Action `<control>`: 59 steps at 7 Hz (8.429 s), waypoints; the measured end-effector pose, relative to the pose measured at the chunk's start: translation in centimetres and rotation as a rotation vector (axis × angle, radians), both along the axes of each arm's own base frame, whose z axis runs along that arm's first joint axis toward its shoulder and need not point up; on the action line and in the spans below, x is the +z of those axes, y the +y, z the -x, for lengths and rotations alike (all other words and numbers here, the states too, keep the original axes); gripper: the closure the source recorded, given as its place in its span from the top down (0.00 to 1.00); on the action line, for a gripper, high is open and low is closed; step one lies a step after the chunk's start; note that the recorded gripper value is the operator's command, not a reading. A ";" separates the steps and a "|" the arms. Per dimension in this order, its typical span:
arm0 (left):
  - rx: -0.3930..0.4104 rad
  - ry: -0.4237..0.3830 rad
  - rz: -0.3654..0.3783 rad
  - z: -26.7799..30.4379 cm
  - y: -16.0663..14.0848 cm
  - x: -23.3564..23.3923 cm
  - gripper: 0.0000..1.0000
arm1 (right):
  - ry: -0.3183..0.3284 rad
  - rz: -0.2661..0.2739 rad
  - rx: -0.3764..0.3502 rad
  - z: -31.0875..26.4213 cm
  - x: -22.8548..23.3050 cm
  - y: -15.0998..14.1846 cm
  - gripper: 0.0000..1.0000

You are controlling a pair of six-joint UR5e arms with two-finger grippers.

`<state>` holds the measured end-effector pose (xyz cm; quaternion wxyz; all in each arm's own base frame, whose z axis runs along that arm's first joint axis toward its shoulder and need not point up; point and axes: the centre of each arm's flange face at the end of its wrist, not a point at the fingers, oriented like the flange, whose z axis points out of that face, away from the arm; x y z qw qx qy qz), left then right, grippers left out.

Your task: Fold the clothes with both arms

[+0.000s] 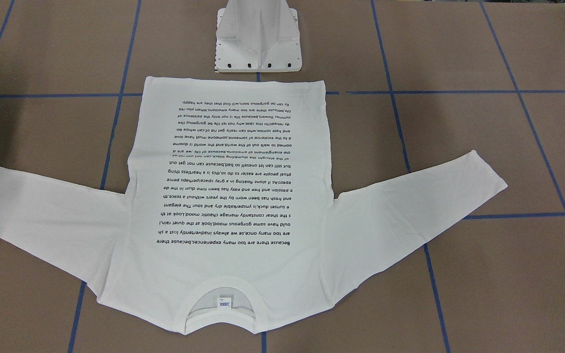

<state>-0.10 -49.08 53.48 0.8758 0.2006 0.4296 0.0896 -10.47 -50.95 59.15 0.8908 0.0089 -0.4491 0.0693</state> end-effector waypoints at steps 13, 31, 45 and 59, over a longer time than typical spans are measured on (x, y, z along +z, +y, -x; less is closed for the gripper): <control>-0.005 -0.010 0.016 -0.8 -1.4 0.2 1.00 | -0.206 0.029 0.209 52.6 -50.5 -4.1 0.78; 0.003 -0.040 0.445 -20.1 -4.2 12.2 0.00 | -0.271 0.029 0.233 41.7 -43.2 -6.0 0.99; -0.157 0.563 0.488 -47.4 -4.2 -42.9 0.00 | 0.007 -0.086 0.191 12.5 -13.4 4.2 1.00; -0.321 0.752 0.408 -71.3 4.9 -56.0 0.98 | 0.021 -0.110 0.146 8.0 -7.8 5.3 1.00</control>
